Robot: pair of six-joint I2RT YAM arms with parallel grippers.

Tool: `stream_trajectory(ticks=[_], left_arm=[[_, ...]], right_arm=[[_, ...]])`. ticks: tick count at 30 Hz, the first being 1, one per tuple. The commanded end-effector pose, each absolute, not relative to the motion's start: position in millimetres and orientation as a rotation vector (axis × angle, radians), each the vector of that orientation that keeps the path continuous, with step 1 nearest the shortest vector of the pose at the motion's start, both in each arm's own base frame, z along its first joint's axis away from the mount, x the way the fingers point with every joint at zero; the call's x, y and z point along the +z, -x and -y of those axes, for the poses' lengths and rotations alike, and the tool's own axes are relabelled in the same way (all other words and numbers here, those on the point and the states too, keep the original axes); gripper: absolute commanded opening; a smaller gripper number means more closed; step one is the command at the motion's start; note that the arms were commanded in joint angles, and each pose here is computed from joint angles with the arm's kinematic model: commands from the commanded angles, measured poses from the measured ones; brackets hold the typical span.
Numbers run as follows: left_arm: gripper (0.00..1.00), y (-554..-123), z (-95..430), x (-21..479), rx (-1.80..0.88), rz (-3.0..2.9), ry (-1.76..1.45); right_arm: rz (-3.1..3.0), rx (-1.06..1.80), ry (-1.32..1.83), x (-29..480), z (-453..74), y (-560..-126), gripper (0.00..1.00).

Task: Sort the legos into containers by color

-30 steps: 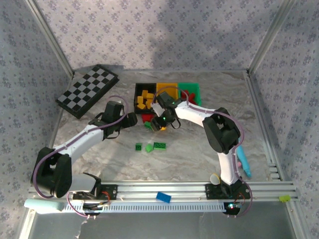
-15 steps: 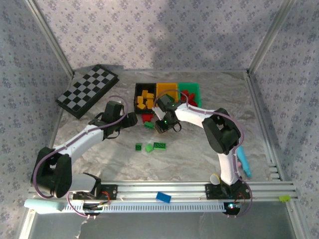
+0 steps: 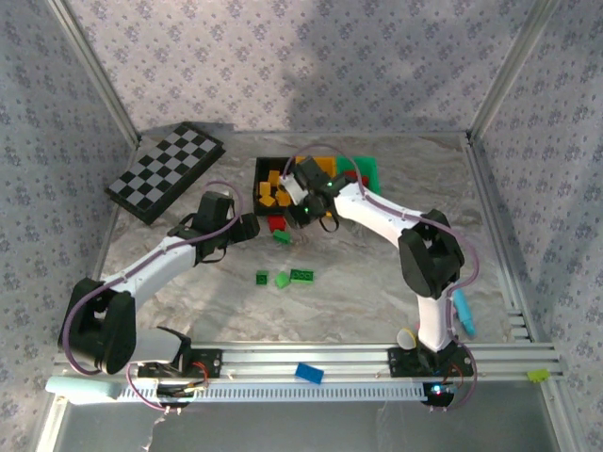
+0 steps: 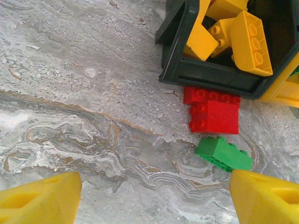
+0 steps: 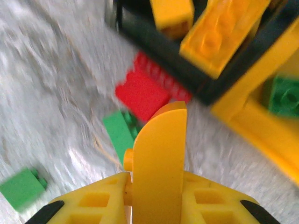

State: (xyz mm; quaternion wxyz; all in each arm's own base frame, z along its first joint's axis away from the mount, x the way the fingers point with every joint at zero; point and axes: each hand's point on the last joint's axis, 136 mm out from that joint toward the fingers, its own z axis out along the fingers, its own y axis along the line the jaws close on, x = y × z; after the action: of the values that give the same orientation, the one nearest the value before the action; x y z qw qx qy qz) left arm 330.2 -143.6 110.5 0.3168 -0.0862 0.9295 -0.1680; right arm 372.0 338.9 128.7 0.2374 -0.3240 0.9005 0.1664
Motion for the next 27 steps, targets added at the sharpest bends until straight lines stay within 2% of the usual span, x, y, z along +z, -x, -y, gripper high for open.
stream_trajectory(ticks=[1, 8, 10, 12, 13, 20, 24, 27], left_arm=[[0.83, -329.8, 144.6, 112.3, -0.465, -2.438, 0.242], [0.83, -326.6, 143.6, 115.0, -0.471, -2.437, 0.241], [0.83, -325.7, 144.1, 115.0, -0.471, -2.439, 0.238], [0.83, -325.5, 143.9, 114.4, -0.472, -2.441, 0.241], [0.83, -324.8, 144.0, 113.7, -0.472, -2.445, 0.239], [0.83, -315.5, 142.2, 106.2, -0.481, -2.457, 0.240], [0.83, -306.1, 139.7, 100.8, -0.486, -2.466, 0.237], [0.83, -299.6, 138.8, 98.9, -0.501, -2.466, 0.237]], right_arm=[[-2.460, 0.444, 0.815, 141.6, -346.7, -402.6, 0.27], [-2.432, 0.452, 0.739, 143.8, -368.1, -455.2, 0.32], [-2.428, 0.460, 0.727, 142.5, -370.7, -465.4, 0.40], [-2.436, 0.469, 0.733, 141.3, -371.6, -467.4, 0.53], [-2.434, 0.468, 0.744, 142.8, -371.3, -465.1, 0.56], [-2.424, 0.478, 0.885, 144.7, -363.6, -404.9, 0.56], [-2.444, 0.464, 0.980, 131.5, -359.6, -359.8, 0.55], [-2.476, 0.457, 1.026, 114.2, -359.8, -341.6, 0.55]])
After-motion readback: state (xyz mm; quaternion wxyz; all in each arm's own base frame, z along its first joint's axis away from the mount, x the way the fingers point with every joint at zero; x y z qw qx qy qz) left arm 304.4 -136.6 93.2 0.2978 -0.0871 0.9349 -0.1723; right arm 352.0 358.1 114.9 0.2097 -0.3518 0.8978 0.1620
